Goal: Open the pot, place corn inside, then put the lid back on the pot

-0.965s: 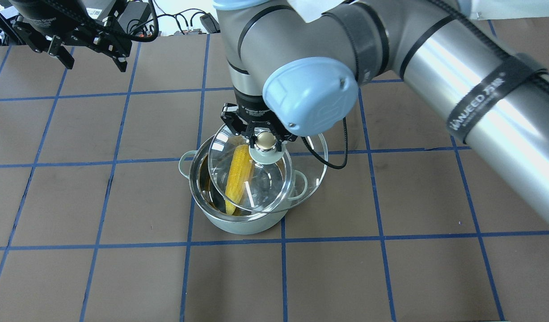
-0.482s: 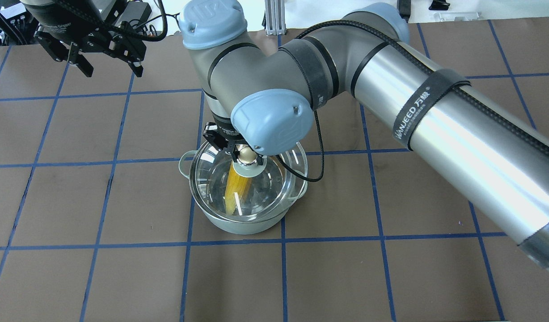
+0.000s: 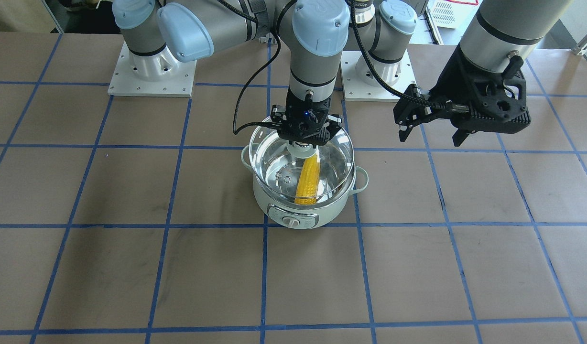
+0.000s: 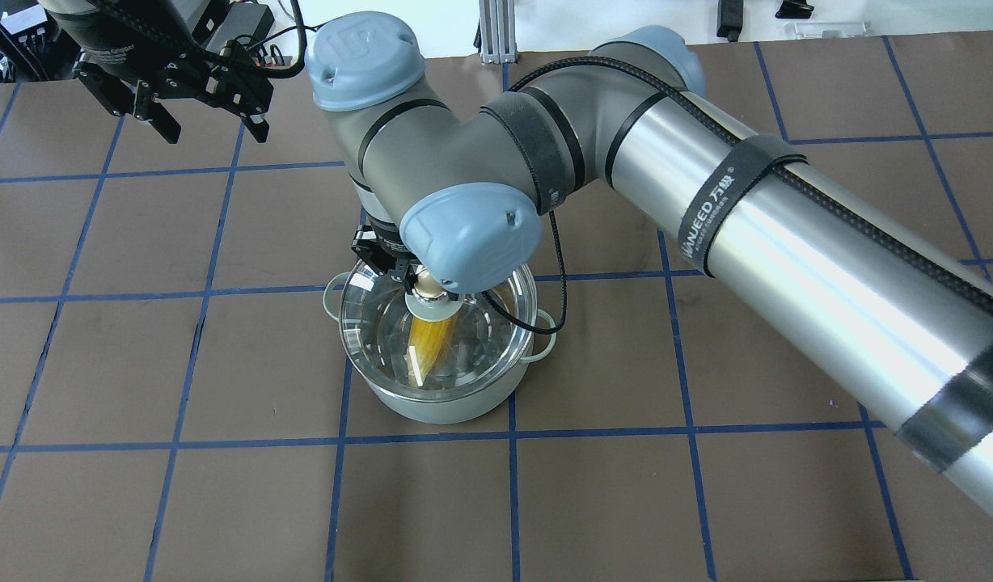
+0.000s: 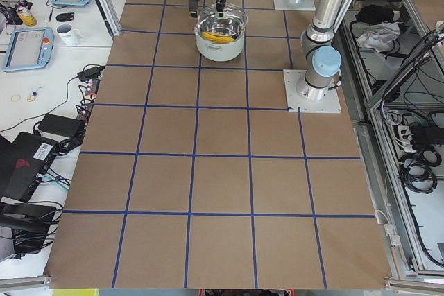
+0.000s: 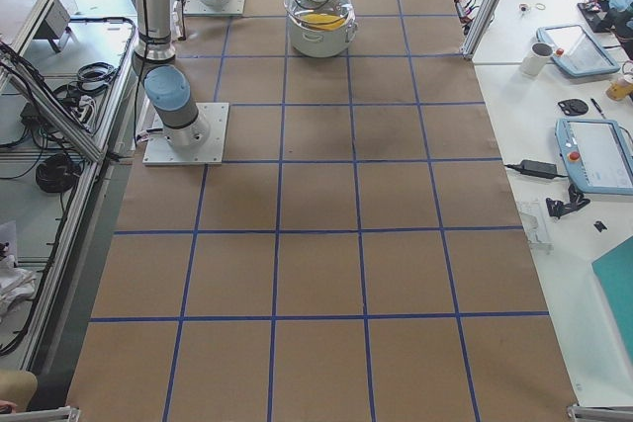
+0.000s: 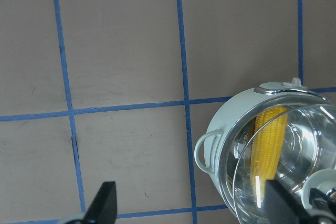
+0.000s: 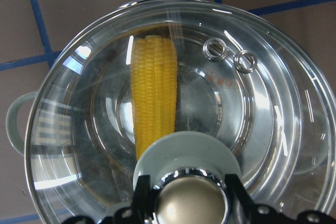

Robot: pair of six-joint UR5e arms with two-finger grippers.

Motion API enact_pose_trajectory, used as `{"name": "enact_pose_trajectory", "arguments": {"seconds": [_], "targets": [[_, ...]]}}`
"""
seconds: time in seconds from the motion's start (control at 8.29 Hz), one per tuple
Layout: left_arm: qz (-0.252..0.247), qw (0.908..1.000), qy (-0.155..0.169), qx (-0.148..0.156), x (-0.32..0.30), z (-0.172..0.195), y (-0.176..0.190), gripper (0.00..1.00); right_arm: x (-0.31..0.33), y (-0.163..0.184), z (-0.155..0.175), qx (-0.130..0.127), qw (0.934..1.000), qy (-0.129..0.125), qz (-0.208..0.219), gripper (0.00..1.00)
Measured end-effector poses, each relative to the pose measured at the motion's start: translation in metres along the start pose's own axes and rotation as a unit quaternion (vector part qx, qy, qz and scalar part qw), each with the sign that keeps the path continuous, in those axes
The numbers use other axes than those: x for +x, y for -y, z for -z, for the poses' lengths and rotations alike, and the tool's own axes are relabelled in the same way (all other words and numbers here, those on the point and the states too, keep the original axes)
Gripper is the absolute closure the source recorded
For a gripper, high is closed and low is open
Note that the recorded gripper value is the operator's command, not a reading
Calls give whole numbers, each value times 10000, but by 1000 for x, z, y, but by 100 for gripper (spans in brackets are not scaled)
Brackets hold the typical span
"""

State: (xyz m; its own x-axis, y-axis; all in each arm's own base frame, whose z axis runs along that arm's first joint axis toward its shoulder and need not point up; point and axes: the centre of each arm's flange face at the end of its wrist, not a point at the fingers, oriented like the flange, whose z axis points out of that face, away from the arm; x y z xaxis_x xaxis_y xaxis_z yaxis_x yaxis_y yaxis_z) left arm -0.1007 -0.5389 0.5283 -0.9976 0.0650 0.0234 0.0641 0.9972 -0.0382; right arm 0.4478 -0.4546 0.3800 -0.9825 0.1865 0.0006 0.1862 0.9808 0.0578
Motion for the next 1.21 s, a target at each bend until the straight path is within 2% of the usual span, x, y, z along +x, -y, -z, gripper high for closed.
{"name": "enact_pose_trajectory", "arguments": {"seconds": [1.21], "targets": [[-64, 10000, -25, -44, 0, -4, -1, 0, -9, 6, -14, 83, 9999, 70, -34, 74]]}}
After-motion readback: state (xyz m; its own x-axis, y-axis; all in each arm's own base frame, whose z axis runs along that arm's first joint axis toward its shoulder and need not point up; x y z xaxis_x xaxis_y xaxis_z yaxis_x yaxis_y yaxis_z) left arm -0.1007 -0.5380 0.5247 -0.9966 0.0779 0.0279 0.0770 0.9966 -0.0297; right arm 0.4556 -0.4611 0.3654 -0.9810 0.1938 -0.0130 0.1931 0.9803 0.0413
